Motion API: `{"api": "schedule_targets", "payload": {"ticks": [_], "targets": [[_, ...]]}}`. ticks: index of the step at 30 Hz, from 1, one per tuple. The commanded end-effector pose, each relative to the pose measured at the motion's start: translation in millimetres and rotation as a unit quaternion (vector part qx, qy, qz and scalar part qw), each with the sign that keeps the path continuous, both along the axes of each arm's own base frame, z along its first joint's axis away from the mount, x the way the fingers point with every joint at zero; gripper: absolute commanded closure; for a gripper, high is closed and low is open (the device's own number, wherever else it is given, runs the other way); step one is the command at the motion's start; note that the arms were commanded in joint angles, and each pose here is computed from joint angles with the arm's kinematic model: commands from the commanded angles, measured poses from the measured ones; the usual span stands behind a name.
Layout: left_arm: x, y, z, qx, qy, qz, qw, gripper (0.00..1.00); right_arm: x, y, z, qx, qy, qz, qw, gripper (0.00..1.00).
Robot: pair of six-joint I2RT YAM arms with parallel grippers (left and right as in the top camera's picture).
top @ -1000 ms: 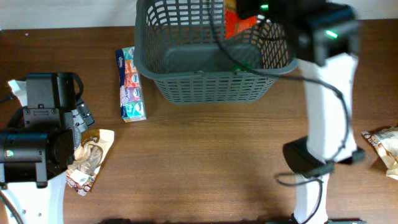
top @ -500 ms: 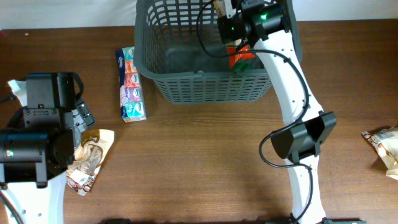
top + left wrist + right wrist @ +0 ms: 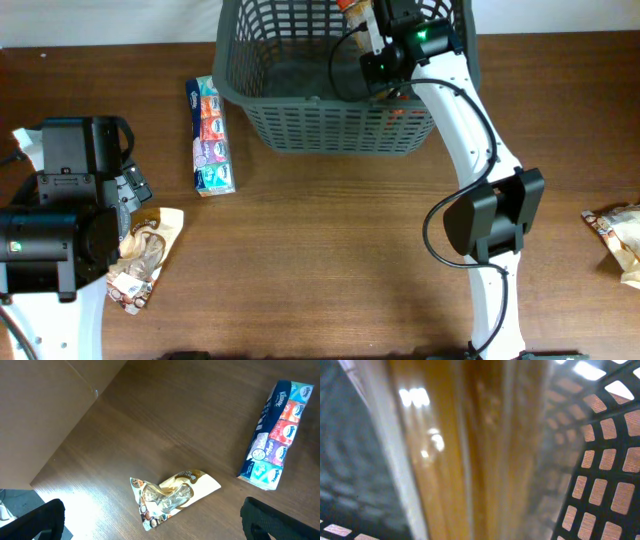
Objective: Pack container
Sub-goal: 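Carry the pasta packet over the basket and drop it in, then move the right gripper to the beige wrapper at the right edge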
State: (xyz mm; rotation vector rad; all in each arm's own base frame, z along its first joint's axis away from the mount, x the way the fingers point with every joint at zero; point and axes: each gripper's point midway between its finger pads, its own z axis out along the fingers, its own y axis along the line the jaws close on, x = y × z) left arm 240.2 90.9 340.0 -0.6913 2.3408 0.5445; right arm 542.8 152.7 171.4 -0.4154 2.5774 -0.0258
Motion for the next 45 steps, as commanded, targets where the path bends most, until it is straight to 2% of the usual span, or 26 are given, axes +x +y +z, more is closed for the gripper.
{"api": "schedule_targets", "payload": {"ticks": [1,3,4,6,12,18,26,28,29,30,33,39,41,45], "targets": [[-1,1,4,-0.002,-0.008,0.002,1.0,0.0,-1,-13,8,-0.005,-0.008,-0.021,1.0,0.87],[-1,1,4,-0.002,-0.008,0.003,1.0,0.0,-1,-13,9,-0.005,-0.008,-0.021,1.0,0.74],[-1,1,4,-0.002,-0.008,0.003,1.0,0.0,-1,-13,9,-0.005,-0.008,-0.021,1.0,0.59],[-1,1,4,-0.002,-0.008,0.002,1.0,0.0,-2,-11,9,0.0,-0.005,-0.017,1.0,0.53],[-1,1,4,-0.002,-0.008,0.002,1.0,0.01,-5,-8,24,0.01,-0.01,-0.012,1.0,0.52],[-1,1,4,-0.002,-0.008,0.002,1.0,0.01,-9,-10,83,0.025,-0.06,-0.012,0.998,0.51],[-1,1,4,-0.002,-0.008,0.002,1.0,0.0,-32,-37,191,0.014,-0.175,-0.049,0.983,0.25],[-1,1,4,-0.002,-0.008,0.002,1.0,0.0,-46,-58,221,-0.01,-0.207,-0.079,0.975,0.18],[-1,1,4,-0.002,-0.008,0.002,1.0,0.0,-65,-83,249,-0.034,-0.235,-0.128,0.963,0.16],[-1,1,4,-0.002,-0.008,0.003,1.0,0.0,-75,-97,259,-0.043,-0.246,-0.156,0.956,0.15],[-1,1,4,-0.002,-0.008,0.002,1.0,0.0,-106,-136,285,-0.053,-0.269,-0.239,0.932,0.01],[-1,1,4,-0.002,-0.008,0.002,1.0,0.0,-172,-215,292,-0.034,-0.248,-0.393,0.885,0.01],[-1,1,4,-0.002,-0.008,0.002,1.0,0.01,-178,-230,289,-0.022,-0.232,-0.388,0.892,0.01],[-1,1,4,-0.002,-0.008,0.002,1.0,0.0,-193,-260,290,0.022,-0.223,-0.412,0.883,0.01]]}}
